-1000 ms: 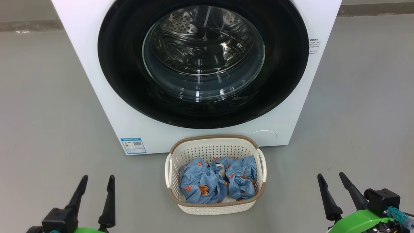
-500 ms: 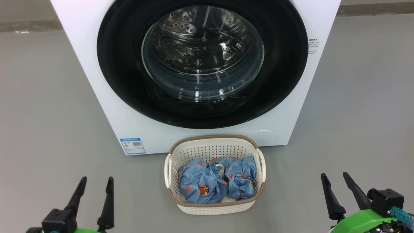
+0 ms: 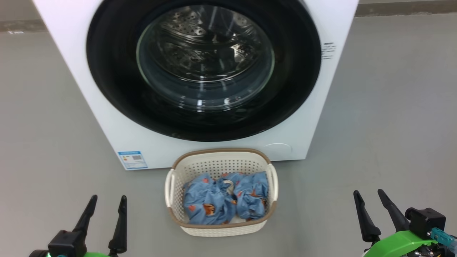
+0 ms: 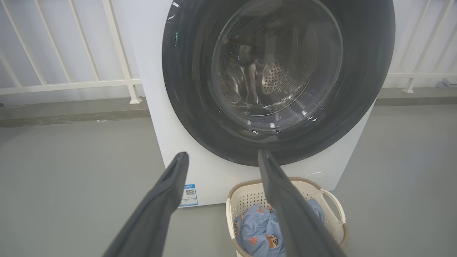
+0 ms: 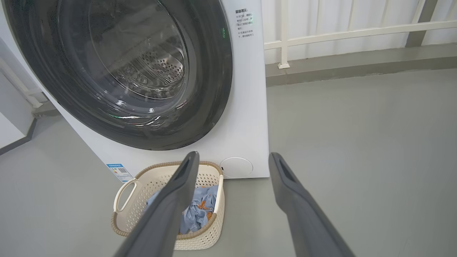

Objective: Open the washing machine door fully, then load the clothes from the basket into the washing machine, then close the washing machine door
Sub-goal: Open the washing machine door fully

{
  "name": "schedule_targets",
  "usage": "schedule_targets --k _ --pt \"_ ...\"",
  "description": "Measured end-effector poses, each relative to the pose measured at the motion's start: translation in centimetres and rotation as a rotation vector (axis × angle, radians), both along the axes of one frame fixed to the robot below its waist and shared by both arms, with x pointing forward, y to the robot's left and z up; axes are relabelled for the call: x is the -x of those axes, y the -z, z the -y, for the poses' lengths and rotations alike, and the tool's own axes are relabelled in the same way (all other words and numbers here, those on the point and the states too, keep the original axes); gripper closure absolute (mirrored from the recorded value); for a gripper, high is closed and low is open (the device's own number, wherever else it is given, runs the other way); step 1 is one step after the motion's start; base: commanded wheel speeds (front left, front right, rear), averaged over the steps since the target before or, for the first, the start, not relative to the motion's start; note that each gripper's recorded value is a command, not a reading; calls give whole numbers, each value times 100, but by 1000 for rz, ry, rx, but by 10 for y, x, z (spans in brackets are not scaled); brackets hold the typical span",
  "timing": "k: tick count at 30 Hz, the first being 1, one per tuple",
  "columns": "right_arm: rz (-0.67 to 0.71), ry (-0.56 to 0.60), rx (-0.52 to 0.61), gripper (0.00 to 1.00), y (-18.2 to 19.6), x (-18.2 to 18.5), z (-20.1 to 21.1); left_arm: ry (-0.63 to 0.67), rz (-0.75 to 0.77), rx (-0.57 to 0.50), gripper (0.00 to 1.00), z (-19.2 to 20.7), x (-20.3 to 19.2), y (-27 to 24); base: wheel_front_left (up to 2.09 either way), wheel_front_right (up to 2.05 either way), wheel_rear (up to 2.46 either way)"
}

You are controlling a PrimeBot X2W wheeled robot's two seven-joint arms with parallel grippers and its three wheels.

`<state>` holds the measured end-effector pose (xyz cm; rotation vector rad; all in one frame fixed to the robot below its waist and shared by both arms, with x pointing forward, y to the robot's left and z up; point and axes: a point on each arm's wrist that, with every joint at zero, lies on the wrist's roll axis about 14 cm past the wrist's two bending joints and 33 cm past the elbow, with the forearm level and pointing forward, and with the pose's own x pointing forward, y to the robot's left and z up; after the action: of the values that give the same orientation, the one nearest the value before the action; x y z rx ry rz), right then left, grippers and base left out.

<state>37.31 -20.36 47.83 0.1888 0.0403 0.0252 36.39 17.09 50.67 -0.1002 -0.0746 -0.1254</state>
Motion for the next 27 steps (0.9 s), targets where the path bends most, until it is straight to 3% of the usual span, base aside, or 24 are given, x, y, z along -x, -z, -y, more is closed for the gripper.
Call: schedule_targets --k 18,27 --pt "-16 -1 6 0 5 -2 0 1 -13 19 0 1 -2 4 122 122 -244" --pt "-25 5 6 0 8 -3 2 8 -1 60 0 4 -4 0 78 78 -156"
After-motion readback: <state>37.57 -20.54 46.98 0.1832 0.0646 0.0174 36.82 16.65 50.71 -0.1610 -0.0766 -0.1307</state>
